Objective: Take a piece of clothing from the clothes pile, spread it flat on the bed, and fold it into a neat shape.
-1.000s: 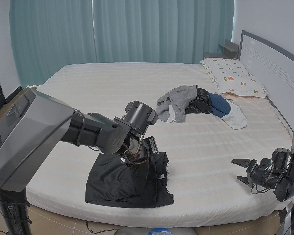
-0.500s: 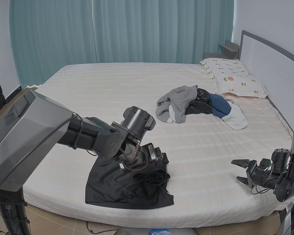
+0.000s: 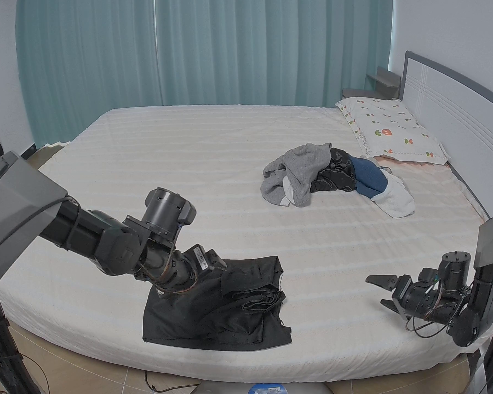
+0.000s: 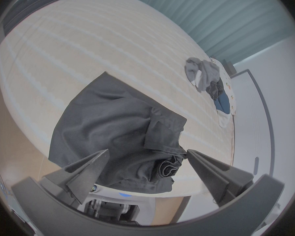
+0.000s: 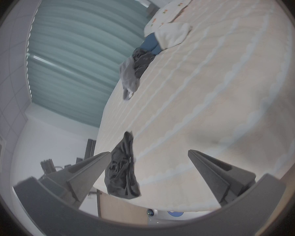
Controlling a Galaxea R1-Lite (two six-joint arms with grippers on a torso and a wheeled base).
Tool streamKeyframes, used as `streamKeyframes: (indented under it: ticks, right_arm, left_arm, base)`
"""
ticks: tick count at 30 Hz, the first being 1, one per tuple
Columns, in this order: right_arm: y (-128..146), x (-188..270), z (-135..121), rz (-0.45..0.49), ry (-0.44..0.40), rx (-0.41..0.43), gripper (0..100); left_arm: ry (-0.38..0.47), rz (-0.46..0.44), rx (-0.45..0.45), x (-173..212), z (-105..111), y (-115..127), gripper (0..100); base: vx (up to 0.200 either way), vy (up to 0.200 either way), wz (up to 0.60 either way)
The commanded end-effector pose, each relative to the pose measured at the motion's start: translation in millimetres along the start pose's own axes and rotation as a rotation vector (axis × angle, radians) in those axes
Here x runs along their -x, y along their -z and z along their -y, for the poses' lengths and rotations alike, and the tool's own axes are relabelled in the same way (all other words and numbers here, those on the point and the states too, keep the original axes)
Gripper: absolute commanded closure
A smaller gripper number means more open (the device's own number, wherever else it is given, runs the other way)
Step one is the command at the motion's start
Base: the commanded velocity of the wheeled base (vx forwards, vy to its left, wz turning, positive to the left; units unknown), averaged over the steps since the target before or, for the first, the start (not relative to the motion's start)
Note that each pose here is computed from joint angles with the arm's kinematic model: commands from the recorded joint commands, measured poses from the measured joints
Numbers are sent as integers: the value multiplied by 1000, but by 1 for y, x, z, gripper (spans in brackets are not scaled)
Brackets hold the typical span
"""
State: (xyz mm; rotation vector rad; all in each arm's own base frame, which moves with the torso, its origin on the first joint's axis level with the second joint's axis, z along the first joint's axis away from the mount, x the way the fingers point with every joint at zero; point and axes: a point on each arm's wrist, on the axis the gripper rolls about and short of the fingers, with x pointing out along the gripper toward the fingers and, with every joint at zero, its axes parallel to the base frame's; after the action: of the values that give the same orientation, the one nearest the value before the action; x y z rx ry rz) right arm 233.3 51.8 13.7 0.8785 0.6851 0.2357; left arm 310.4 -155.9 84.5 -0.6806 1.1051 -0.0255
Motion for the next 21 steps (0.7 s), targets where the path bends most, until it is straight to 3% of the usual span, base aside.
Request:
streamKeyframes:
  ticks: [1,3,6,10,15,21]
  right_arm:
    - [25,-14,-20,-77,-34,122,0]
    - [29,-17,-22,-90,-29,144,0]
    - [35,-37,-32,-50,66,217,0]
    - [43,-52,-47,-47,118,279,0]
    - [51,-68,-61,-50,182,400,0]
    - [57,-76,-72,-24,219,541,0]
  left_arm:
    - [18,-34,138,13,-36,-17,0]
    - [32,-40,162,15,-39,-20,0]
    - [72,-60,224,23,-53,-30,0]
    - [110,-90,258,23,-69,-35,0]
    - [167,-86,268,18,-82,-39,0]
    - [170,-85,267,11,-86,-37,0]
  base:
    - [0,200,0]
    - [0,200,0]
    - [0,200,0]
    - [0,200,0]
    - [0,200,0]
    - [0,200,0]
